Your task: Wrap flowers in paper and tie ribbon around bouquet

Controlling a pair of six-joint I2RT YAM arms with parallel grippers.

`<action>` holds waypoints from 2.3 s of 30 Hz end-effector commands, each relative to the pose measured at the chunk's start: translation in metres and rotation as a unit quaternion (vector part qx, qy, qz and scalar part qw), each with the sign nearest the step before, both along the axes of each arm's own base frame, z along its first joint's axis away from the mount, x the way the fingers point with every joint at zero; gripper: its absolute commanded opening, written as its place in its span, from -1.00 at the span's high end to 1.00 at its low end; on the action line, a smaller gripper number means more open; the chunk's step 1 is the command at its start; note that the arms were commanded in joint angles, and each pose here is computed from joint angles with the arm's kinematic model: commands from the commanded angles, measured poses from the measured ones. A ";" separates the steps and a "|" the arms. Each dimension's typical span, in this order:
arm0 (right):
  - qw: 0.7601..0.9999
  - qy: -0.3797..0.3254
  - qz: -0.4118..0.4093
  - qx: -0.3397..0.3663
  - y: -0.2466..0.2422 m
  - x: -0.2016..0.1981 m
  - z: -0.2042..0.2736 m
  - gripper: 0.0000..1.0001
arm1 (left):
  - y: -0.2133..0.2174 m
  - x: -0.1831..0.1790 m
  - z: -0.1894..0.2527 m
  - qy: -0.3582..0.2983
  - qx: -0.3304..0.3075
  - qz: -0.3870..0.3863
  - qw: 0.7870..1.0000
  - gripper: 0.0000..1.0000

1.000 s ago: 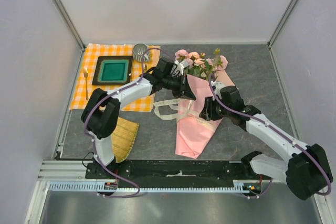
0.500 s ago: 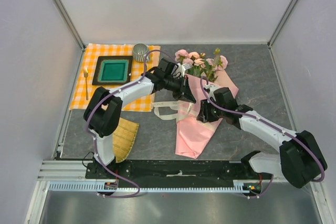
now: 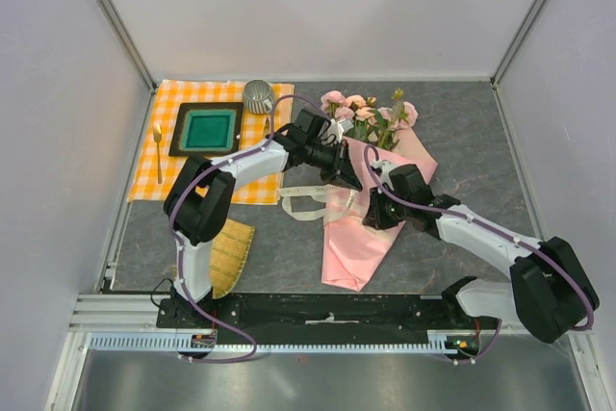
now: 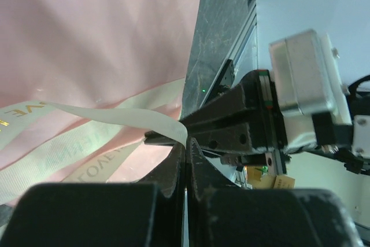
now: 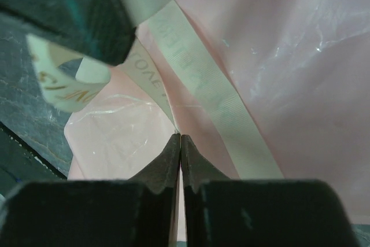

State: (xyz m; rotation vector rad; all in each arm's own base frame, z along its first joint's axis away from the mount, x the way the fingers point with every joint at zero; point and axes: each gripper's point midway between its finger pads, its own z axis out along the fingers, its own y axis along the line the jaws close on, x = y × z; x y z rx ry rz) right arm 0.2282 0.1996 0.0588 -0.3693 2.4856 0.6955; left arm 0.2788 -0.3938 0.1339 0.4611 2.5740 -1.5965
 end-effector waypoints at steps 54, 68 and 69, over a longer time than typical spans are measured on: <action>0.969 0.017 -0.231 -0.082 -0.063 0.001 0.070 -0.40 | -0.033 -0.093 -0.043 0.100 -0.039 -0.232 0.967 0.09; 0.946 0.074 -0.306 -0.082 -0.090 -0.044 0.083 -0.15 | -0.036 -0.092 -0.038 0.111 -0.057 -0.235 0.964 0.10; 0.946 0.078 -0.307 -0.070 -0.088 -0.047 0.080 0.06 | -0.036 -0.092 -0.038 0.112 -0.056 -0.234 0.964 0.10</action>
